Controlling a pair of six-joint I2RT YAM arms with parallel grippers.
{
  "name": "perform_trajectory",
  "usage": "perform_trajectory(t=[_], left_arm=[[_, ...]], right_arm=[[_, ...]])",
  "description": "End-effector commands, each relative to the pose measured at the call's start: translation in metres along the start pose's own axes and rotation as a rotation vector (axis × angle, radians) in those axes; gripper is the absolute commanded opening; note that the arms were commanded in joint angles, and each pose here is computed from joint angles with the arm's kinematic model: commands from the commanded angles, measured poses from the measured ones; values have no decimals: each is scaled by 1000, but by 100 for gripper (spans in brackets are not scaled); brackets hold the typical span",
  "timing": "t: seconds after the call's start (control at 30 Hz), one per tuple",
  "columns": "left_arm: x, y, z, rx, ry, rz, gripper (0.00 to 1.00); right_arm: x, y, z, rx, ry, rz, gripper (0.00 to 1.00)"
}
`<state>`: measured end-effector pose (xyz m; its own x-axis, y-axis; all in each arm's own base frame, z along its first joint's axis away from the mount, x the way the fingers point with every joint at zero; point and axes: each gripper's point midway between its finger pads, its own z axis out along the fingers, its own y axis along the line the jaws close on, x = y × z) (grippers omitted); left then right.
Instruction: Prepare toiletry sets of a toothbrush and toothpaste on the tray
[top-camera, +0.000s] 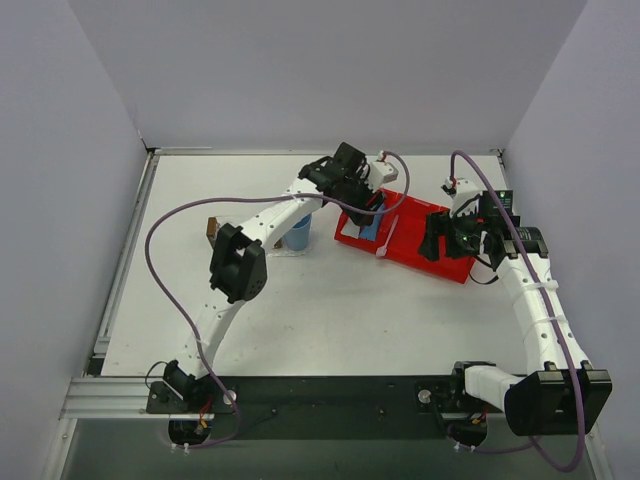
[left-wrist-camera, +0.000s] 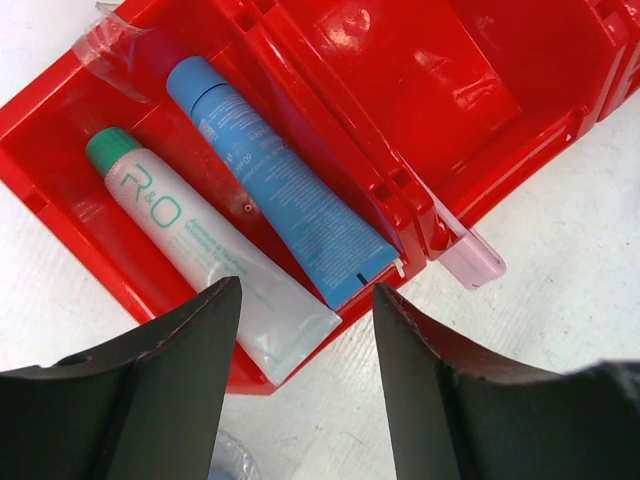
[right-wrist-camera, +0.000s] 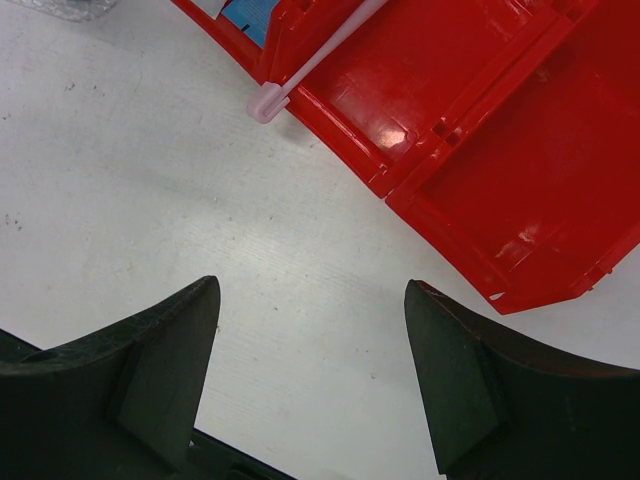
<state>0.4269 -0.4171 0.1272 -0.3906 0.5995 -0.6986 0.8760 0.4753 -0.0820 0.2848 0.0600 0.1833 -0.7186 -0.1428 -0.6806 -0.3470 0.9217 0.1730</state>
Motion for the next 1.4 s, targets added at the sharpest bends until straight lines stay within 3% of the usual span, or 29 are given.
perform_trajectory(t=[0.0,0.87,1.37], left_arm=[[-27,-1,7,7,-90,55,65],[-1,-7,43,79,-42,65,64],[10,-10,20,61,-3,82,66]], right_arm=[[1,-3,1,8,-3,-12,69],[3,-3,2,1,2,-12,69],[4,-2,1,-4,2,-17,69]])
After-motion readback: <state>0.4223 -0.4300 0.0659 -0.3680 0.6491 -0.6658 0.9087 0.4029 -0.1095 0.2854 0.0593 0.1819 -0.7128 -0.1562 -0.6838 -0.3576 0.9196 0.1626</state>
